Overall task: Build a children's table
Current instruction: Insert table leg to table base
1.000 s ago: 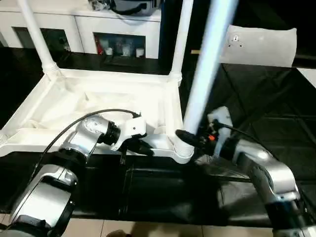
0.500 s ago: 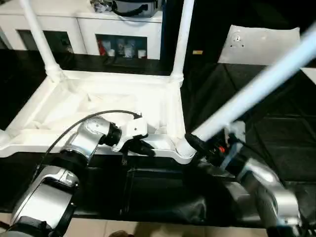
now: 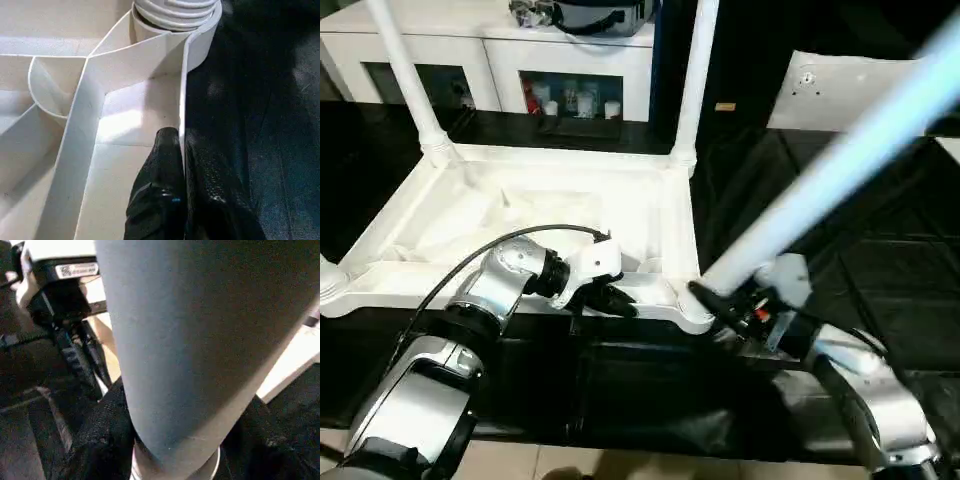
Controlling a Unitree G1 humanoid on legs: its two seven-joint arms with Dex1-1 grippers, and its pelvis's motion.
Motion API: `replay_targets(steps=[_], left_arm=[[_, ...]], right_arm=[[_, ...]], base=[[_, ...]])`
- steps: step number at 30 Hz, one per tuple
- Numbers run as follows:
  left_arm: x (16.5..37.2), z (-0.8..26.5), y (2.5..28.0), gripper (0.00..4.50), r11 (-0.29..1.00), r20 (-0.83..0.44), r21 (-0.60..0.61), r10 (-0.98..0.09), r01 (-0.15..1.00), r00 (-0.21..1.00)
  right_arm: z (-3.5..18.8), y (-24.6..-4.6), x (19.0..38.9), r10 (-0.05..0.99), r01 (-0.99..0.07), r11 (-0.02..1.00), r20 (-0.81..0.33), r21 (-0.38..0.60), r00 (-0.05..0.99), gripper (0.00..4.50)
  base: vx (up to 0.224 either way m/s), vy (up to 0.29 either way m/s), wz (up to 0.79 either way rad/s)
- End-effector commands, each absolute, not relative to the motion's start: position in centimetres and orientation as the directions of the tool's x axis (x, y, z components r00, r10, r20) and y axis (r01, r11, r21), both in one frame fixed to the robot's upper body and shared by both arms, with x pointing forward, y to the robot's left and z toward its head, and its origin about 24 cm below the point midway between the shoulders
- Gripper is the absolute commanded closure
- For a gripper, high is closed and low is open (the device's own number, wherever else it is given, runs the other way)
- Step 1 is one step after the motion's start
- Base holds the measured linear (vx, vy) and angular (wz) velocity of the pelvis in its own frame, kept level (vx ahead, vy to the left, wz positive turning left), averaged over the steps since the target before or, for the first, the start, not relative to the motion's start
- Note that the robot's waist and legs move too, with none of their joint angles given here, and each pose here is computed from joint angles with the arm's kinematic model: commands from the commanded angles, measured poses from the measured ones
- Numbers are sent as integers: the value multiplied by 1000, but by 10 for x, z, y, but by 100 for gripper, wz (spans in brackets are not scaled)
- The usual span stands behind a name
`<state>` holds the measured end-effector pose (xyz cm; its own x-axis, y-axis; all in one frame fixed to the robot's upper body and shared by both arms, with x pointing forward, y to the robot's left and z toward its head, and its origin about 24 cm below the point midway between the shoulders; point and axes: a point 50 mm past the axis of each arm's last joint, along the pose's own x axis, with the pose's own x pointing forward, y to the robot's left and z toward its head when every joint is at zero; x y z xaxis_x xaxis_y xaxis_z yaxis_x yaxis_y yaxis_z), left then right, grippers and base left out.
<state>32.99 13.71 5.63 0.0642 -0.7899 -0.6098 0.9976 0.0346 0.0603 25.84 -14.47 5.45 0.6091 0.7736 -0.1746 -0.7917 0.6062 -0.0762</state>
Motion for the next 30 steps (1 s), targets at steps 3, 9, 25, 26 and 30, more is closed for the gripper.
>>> replay_targets(steps=[3,9,25,26,30], left_arm=[[336,66,150,450,103,-609,136,-775,985,165],[337,69,150,450,65,-630,145,-763,987,143],[332,75,138,450,-138,-673,94,-739,986,-39],[333,75,140,450,-140,-685,97,-727,985,-36],[337,77,145,450,-108,-699,111,-715,988,0]], right_arm=[[17,-141,248,806,-864,503,-380,35,454,259],[13,-132,255,853,-918,388,-407,78,326,260],[6,-125,237,920,-968,155,-385,196,69,260],[6,-125,237,920,-969,149,-387,197,63,260],[6,-124,239,921,-968,162,-381,191,79,260]], base=[[0,0,0],[0,0,0],[0,0,0],[0,0,0],[0,0,0]])
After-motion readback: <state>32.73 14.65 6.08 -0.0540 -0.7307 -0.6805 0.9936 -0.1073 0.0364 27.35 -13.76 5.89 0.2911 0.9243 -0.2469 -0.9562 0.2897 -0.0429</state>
